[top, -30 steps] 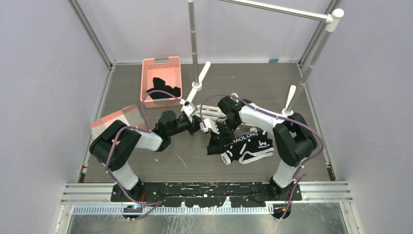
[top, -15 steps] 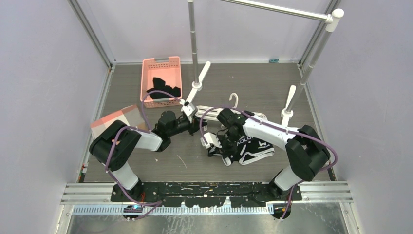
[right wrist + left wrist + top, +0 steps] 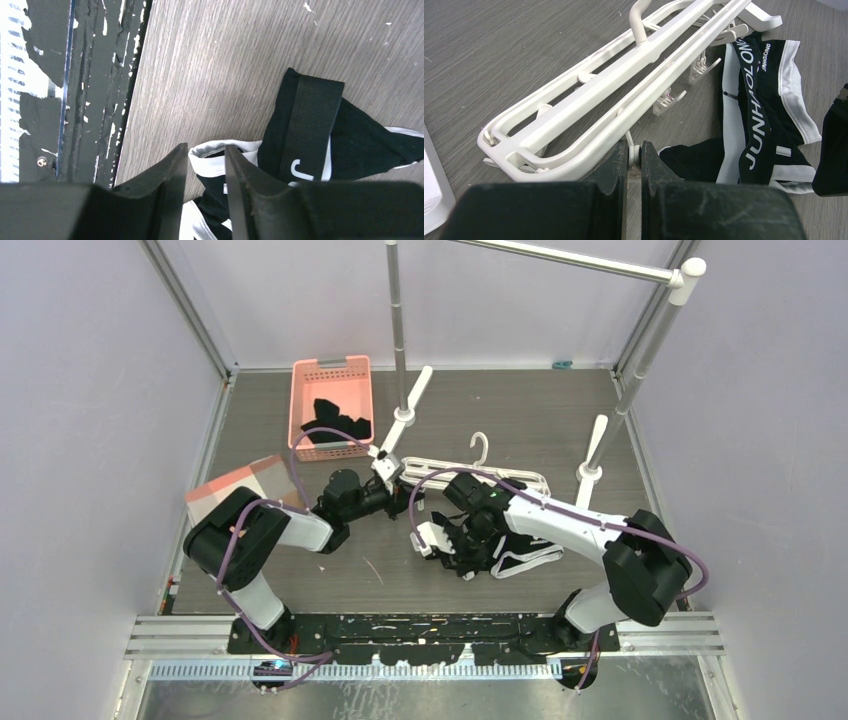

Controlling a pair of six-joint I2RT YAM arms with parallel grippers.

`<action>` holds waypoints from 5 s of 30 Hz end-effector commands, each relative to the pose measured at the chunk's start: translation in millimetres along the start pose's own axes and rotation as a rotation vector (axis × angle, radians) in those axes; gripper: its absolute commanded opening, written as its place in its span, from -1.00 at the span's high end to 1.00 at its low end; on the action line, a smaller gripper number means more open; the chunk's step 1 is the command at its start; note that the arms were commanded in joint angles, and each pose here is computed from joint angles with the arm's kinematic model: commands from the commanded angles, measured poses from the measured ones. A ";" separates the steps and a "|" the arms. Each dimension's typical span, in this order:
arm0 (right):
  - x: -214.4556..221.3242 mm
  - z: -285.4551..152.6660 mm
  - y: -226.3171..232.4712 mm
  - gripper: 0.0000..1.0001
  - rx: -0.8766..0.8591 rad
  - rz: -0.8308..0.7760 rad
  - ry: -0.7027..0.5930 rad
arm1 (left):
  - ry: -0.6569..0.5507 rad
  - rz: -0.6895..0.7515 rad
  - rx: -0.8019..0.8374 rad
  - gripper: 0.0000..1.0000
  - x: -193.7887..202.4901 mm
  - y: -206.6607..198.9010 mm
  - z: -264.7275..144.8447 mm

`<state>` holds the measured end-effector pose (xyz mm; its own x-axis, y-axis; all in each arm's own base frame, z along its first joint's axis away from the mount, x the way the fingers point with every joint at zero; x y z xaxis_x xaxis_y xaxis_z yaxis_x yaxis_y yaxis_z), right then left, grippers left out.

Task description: Clip the underwear to the hanger

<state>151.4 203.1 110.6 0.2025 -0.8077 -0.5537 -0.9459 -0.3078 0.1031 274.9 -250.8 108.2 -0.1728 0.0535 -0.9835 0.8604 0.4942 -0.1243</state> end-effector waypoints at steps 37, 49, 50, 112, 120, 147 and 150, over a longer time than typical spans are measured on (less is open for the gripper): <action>16.0 1.8 -74.9 0.33 0.082 0.048 -0.009 | -0.084 0.100 -0.001 0.99 -25.3 2.2 -2.3; -0.2 -23.9 -65.7 0.98 0.258 -0.085 -0.049 | -0.081 0.109 -0.017 1.00 -30.9 3.6 -3.1; -2.6 -27.1 -65.9 0.98 0.288 -0.100 -0.054 | -0.080 0.108 -0.019 1.00 -31.7 4.2 -3.4; -52.3 -32.4 -42.2 0.99 0.943 -0.123 -0.015 | -0.061 0.119 -0.096 0.99 -33.2 8.5 -14.1; -51.6 -12.3 -34.9 0.88 0.861 -0.116 0.030 | -0.062 0.120 -0.112 0.99 -40.2 10.2 -13.5; -70.8 -9.0 -4.6 -0.57 0.314 -0.287 -0.181 | -0.051 0.118 -0.141 0.99 -34.3 11.7 -18.9; -67.9 -10.6 -21.6 -0.58 0.277 -0.253 -0.223 | -0.049 0.119 -0.141 1.00 -34.3 11.8 -18.5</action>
<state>145.7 247.3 145.8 0.3933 -0.6622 -0.6378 -0.9192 -0.2675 -0.2891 275.0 -231.4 116.7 -0.1541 0.1233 -0.9803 0.8036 0.5929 -0.0517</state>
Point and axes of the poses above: each gripper's point midway between its finger pads, its own z axis out along the fingers, its own y axis along the line the jaws close on, x = y × z, the point moved 6 cm from there along -z, back along the fingers
